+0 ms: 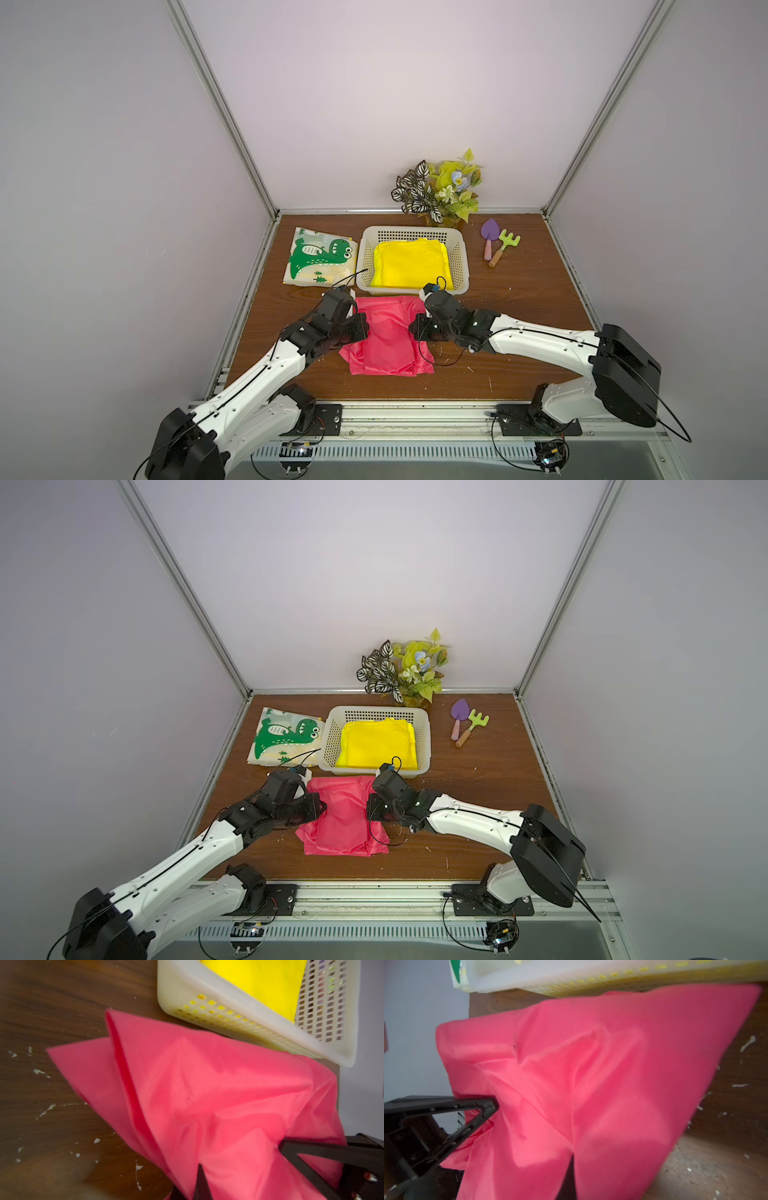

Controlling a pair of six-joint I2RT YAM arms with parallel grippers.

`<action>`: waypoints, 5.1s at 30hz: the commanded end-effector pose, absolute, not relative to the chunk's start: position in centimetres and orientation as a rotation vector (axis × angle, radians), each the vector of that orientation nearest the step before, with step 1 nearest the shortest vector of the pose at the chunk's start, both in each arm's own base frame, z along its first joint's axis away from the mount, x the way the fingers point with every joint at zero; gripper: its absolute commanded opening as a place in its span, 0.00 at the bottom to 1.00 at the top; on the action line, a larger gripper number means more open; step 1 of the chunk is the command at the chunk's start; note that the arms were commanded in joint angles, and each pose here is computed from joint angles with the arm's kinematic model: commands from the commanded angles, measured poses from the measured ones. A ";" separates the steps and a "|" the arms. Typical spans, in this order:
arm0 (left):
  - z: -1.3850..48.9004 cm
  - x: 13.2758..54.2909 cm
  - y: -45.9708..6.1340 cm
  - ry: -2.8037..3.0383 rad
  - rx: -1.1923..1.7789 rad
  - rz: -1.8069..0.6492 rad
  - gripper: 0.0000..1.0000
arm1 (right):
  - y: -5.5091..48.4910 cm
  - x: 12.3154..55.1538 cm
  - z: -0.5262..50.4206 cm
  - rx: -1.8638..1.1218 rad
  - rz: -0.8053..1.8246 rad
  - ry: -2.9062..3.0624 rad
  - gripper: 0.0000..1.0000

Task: Put the folded raincoat in the basket
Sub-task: Pick up the raincoat from the center of the board, then place the raincoat in the basket, then move the raincoat to the center of the board.

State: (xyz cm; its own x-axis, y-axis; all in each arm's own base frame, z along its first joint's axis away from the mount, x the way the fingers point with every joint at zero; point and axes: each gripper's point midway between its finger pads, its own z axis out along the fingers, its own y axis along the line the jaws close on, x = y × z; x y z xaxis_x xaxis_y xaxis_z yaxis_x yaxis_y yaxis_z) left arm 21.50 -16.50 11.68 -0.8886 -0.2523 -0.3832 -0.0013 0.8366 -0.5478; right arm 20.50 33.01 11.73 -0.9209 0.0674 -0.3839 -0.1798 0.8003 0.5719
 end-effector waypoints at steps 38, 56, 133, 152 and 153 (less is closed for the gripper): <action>17.6 45.5 -23.7 2.440 -0.109 -0.818 0.00 | 27.8 45.3 18.5 0.018 0.771 2.510 0.00; 17.4 46.9 -22.0 2.516 -0.048 -0.628 1.00 | 25.2 46.6 21.0 0.051 0.739 2.433 0.65; 20.8 43.9 -1.9 2.110 -0.541 -0.167 1.00 | 34.8 31.1 28.3 -0.189 1.058 2.103 0.64; 3.9 46.1 -0.5 2.662 -0.691 -0.170 1.00 | 36.7 26.9 22.9 -0.273 1.043 2.220 0.64; 3.1 45.2 -0.8 2.690 -0.697 -0.181 1.00 | 36.9 26.9 22.8 -0.280 1.042 2.222 0.64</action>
